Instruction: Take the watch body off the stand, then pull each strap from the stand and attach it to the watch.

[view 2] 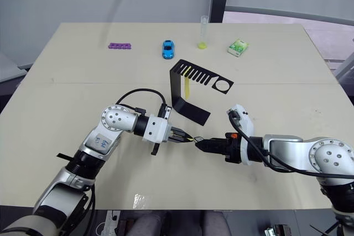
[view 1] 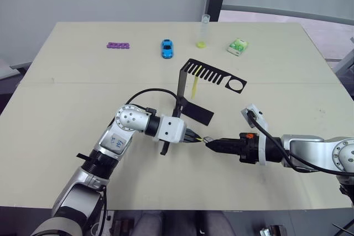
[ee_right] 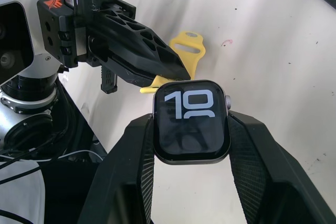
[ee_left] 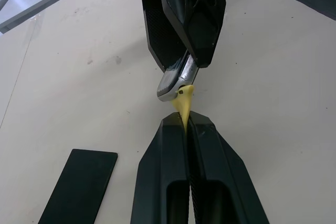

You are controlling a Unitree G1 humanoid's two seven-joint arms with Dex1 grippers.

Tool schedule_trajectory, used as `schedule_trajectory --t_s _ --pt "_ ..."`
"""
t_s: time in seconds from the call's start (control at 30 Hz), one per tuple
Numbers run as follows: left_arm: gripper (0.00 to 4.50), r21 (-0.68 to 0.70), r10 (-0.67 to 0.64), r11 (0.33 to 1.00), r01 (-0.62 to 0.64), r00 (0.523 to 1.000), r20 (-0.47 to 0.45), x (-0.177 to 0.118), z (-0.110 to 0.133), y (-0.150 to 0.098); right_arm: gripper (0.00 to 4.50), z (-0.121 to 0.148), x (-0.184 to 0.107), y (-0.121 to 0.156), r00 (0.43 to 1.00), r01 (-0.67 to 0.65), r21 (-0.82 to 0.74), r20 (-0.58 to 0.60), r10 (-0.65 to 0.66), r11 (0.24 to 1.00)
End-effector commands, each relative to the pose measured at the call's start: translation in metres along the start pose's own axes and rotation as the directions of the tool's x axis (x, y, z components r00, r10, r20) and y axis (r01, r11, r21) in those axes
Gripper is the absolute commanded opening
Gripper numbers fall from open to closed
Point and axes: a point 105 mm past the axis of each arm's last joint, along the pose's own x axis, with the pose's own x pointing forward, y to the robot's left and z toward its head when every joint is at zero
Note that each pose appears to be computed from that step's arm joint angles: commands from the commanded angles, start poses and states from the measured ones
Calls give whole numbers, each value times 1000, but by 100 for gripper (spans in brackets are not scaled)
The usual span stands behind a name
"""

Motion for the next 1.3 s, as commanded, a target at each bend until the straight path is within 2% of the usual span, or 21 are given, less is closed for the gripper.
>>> schedule_trajectory --t_s 0.03,1.3 --pt "0 72 6 997 -11 997 75 11 23 7 150 -2 3 23 996 -91 -53 -15 90 994" --pt "0 74 0 997 -6 997 77 16 22 7 150 0 5 26 995 -104 -61 -11 103 993"
